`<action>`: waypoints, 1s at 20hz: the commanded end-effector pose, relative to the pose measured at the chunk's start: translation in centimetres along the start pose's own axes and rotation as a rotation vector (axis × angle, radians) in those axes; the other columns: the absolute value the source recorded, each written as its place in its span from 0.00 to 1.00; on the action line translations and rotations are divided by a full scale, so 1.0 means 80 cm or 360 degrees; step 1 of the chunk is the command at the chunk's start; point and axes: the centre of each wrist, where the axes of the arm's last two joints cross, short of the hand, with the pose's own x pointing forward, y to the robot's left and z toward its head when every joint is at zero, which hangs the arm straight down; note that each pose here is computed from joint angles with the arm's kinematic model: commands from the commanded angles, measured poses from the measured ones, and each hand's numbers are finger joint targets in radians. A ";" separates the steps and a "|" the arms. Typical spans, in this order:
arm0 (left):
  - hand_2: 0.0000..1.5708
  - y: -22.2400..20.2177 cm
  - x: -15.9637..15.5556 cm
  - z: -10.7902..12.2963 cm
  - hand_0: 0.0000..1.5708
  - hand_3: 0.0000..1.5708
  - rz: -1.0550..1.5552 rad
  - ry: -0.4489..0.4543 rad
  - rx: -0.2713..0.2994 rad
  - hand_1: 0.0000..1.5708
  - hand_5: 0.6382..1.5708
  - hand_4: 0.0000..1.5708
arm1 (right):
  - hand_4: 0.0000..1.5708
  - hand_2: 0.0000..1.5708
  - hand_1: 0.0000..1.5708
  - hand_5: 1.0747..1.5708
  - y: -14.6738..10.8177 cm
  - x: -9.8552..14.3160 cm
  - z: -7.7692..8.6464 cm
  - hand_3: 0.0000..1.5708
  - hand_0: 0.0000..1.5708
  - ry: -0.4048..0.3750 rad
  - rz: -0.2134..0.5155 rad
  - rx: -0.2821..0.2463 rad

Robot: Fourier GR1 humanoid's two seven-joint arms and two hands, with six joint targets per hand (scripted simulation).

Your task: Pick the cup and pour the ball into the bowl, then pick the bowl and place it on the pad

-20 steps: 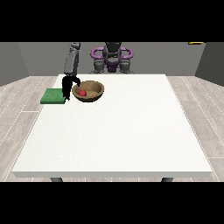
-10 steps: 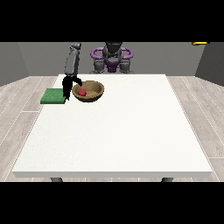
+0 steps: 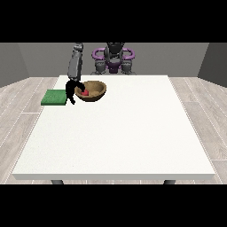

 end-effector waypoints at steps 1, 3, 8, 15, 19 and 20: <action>0.00 0.003 0.024 -0.005 0.00 0.00 0.0004 -0.0072 -0.0006 0.00 0.96 0.65 | 0.58 1.00 1.00 0.80 -0.041 -0.031 0.033 0.98 1.00 0.0361 0.0282 -0.0186; 0.00 0.002 0.013 -0.001 0.00 0.00 0.0018 -0.0075 -0.0029 0.00 0.95 0.67 | 0.58 1.00 1.00 0.81 -0.059 -0.022 0.033 1.00 1.00 0.0324 0.0365 -0.0250; 0.00 0.012 0.005 0.005 0.00 0.00 0.0037 -0.0044 -0.0026 0.00 0.95 0.73 | 0.61 1.00 1.00 0.93 -0.076 -0.008 0.034 0.87 1.00 0.0289 0.0516 -0.0315; 0.00 0.023 -0.027 0.016 0.00 0.00 0.0064 0.0103 0.0035 0.00 0.95 0.76 | 0.65 1.00 1.00 0.97 -0.100 0.083 -0.022 0.68 1.00 0.0318 0.0666 -0.0351; 0.00 0.043 -0.041 0.031 0.00 0.00 0.0040 0.0145 0.0165 0.00 0.97 0.76 | 0.67 1.00 1.00 0.97 -0.107 0.131 -0.043 0.62 1.00 0.0398 0.0758 -0.0280; 0.00 0.053 -0.048 0.043 0.00 0.00 0.0000 0.0185 0.0186 0.00 0.96 0.77 | 0.68 1.00 1.00 0.97 -0.126 0.143 -0.040 0.55 1.00 0.0390 0.0795 -0.0278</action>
